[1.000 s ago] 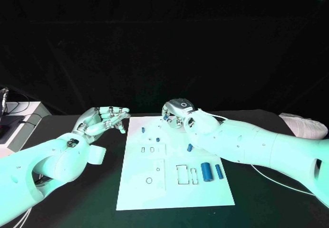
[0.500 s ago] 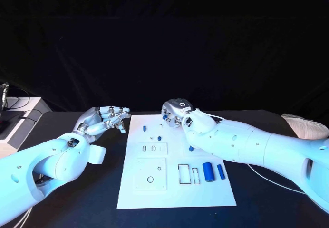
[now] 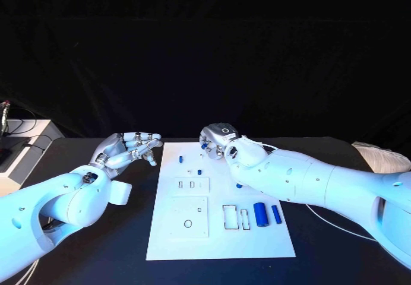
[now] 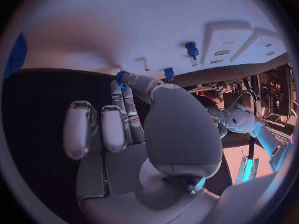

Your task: Assemble the parts on the task board

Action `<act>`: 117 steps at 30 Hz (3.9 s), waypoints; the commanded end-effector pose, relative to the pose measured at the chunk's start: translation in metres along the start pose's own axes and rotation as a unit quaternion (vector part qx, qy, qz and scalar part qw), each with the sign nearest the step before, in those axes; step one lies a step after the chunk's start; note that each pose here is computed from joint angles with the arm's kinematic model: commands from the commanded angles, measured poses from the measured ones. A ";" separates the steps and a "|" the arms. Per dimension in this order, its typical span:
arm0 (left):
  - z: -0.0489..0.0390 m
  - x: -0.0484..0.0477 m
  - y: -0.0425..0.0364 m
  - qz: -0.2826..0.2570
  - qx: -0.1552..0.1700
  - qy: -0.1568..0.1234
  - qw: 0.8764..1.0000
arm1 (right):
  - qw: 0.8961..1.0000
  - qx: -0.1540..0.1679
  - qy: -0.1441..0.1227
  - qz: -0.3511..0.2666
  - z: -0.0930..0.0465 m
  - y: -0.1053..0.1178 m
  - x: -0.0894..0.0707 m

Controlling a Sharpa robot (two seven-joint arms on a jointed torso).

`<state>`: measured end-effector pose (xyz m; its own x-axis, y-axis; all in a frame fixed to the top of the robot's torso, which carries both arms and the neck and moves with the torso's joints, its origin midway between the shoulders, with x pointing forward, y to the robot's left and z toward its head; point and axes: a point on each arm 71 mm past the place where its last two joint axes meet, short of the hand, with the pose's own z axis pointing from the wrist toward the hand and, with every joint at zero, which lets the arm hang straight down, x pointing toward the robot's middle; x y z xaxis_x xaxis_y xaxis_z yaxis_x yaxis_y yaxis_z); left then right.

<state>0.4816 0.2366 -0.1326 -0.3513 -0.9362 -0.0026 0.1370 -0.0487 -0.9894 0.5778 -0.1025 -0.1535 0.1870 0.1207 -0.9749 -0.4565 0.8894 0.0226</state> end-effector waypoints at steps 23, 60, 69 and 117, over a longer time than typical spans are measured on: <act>0.0008 -0.0004 -0.0017 0.000 0.002 0.009 1.000 | 1.000 0.003 -0.002 0.005 -0.006 -0.013 -0.001; 0.0007 -0.0091 0.0051 0.002 -0.003 0.000 1.000 | 0.976 0.151 0.123 0.100 -0.066 -0.131 -0.033; 0.0005 -0.0103 0.0054 0.003 -0.003 -0.002 1.000 | 0.978 0.156 0.110 0.087 -0.062 -0.129 -0.033; 0.0003 -0.0119 0.0065 0.004 -0.008 -0.003 1.000 | 0.990 0.099 0.054 0.081 -0.057 -0.093 -0.035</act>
<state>0.4874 0.2495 -0.1397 -0.3266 -0.9451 -0.0121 0.1202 -0.0288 -0.9923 0.5670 -0.2186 -0.1413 -0.0631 0.2381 -0.9692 -0.2499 0.9364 0.2463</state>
